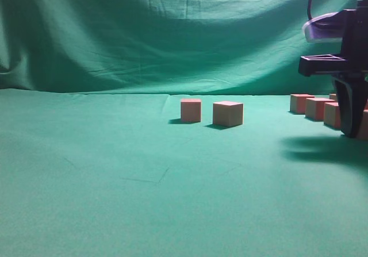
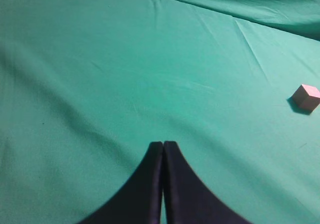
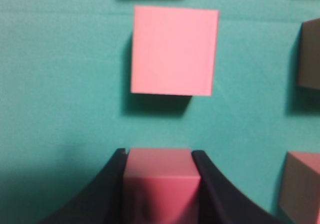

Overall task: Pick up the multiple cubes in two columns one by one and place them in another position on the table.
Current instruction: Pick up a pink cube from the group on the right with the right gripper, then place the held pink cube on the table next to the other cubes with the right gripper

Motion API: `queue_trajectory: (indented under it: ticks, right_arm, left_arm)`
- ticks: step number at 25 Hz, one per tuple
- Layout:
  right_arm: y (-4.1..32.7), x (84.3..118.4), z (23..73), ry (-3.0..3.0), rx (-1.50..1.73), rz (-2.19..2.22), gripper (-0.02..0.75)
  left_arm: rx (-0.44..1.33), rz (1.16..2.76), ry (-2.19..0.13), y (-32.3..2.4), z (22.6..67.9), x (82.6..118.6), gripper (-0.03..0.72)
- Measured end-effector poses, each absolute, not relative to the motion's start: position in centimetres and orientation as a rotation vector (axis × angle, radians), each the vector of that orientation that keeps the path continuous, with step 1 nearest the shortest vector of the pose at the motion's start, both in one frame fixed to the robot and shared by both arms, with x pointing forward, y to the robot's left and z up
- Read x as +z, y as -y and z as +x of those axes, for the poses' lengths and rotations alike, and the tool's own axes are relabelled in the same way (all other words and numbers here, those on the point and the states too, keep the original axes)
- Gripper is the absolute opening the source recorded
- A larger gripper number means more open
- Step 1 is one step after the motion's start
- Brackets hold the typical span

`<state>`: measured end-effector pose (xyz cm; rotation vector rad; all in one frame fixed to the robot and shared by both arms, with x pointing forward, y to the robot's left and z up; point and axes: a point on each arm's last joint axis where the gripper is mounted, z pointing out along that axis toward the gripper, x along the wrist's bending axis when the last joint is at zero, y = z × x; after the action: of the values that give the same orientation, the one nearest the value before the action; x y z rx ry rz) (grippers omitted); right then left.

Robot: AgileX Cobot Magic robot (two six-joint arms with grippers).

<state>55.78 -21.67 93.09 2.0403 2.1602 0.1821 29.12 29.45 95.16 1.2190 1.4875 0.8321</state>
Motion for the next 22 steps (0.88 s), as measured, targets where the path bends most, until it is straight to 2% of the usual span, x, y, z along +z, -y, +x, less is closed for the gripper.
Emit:
queue_trajectory:
  ticks: [5, 9, 13, 19, 22]
  right_arm:
    - [21.6, 93.8, 56.4, -2.164, 0.16, 2.032, 0.264]
    - [20.6, 96.2, 57.3, -2.25, 0.126, 1.97, 0.264]
    - [17.3, 99.3, 57.5, -2.368, 0.131, 1.837, 0.264]
    - [10.6, 104.9, 57.2, -2.441, 0.342, 1.611, 0.264]
    - [7.4, 106.3, 57.1, -2.48, 0.402, 1.522, 0.264]
  left_arm:
    - [0.832, 1.219, -1.488, -29.5, 29.1, 95.2, 0.0]
    - [0.832, 1.219, -1.488, -29.5, 29.1, 95.2, 0.0]
    - [0.832, 1.219, -1.488, -29.5, 29.1, 95.2, 0.0]
    - [0.832, 1.219, -1.488, -29.5, 29.1, 95.2, 0.0]
    - [0.832, 1.219, -1.488, -29.5, 29.1, 95.2, 0.0]
